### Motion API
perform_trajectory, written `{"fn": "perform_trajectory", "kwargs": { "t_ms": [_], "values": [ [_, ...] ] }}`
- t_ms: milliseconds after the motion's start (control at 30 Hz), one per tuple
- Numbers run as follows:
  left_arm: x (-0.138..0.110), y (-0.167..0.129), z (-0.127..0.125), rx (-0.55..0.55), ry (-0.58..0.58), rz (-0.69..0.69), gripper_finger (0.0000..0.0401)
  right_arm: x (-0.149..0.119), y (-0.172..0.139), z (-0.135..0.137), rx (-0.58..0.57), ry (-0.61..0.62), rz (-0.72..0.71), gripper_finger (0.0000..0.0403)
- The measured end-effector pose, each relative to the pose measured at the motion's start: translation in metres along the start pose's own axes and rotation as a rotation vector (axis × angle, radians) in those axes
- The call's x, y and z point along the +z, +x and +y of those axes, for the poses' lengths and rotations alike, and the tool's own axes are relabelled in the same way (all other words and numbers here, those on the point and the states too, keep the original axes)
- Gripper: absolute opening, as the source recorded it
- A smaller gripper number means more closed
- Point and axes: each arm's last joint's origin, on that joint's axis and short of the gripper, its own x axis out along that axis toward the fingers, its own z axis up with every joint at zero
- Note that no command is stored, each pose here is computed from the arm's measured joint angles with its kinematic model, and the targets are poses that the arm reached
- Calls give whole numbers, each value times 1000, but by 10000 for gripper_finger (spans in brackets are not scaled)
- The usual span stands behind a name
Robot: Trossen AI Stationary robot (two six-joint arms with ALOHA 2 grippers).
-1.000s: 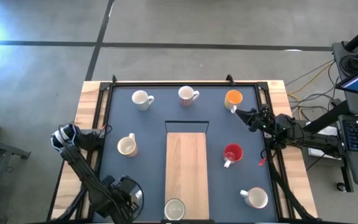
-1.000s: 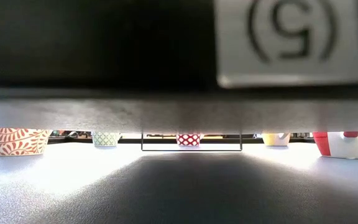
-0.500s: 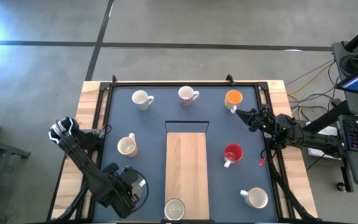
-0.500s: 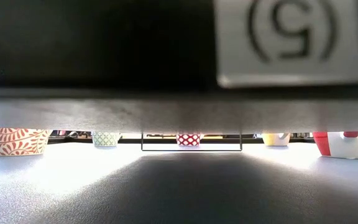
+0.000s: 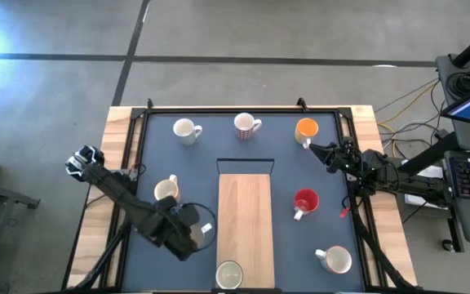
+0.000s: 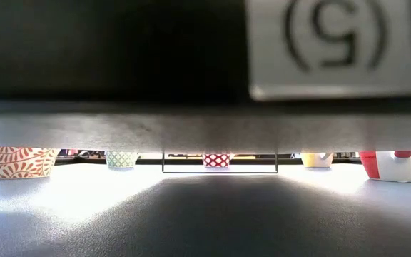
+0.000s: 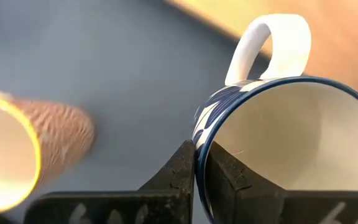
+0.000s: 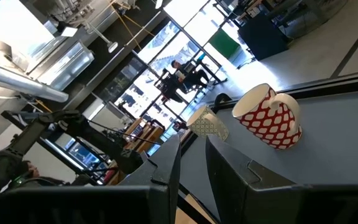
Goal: Place coffee mugs
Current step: Put the blue mug on the shelf
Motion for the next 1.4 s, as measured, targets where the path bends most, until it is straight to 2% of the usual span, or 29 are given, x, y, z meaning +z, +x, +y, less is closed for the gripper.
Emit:
{"fn": "perform_trajectory", "kwargs": {
  "t_ms": [633,867,1133,1400],
  "values": [
    [57,6,2,-148,-110,-118,9,0,0,0,0,0,0,66],
    [65,7,2,-175,-139,-140,9,0,0,0,0,0,0,66],
    [69,27,-5,-144,-155,-112,10,0,0,0,0,0,0,66],
    [75,32,-10,-142,-185,-101,10,0,0,0,0,0,0,66]
  ]
}}
